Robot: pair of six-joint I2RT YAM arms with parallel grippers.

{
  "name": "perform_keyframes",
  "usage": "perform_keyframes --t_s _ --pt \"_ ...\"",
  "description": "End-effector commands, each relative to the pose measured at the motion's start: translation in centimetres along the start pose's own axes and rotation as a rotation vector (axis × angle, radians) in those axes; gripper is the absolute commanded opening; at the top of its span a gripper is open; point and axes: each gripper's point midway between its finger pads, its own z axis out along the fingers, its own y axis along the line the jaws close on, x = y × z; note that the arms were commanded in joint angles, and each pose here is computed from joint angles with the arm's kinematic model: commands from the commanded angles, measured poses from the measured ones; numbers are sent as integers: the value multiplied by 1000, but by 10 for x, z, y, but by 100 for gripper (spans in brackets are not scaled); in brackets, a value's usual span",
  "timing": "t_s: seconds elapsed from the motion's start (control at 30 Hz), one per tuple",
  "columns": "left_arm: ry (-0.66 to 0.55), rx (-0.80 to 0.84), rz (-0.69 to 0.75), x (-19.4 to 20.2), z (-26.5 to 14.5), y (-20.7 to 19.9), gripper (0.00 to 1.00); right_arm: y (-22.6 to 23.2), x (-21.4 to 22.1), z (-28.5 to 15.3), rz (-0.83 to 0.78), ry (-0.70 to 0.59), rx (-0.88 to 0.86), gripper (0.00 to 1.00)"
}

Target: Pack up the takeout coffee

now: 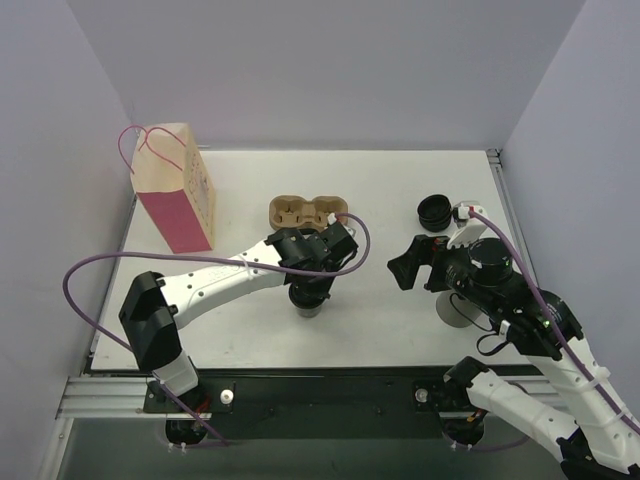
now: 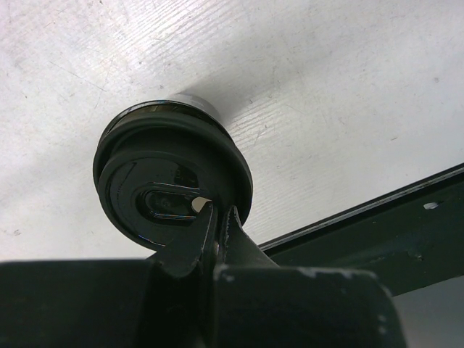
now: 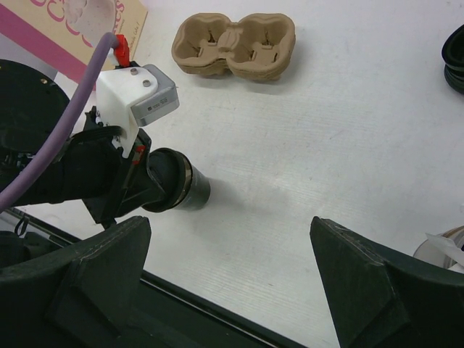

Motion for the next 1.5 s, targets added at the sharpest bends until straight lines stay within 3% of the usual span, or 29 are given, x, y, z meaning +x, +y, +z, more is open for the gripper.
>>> perform_keyframes --t_s 0.0,0.17,0.4,0.8,1.47 --pt "-18 21 4 -10 -7 -7 0 -1 -15 -14 -10 -64 -1 99" --pt "-3 0 3 -7 -2 -5 0 -1 -14 -15 -9 -65 -3 99" --pt "6 -32 13 -9 2 -2 9 0 -14 -15 -9 -63 -4 99" --pt "-4 -94 28 -14 -13 2 6 -1 -13 -15 -20 -58 -2 99" --pt "48 -86 32 1 8 -3 10 2 -18 -22 -17 -75 -18 99"
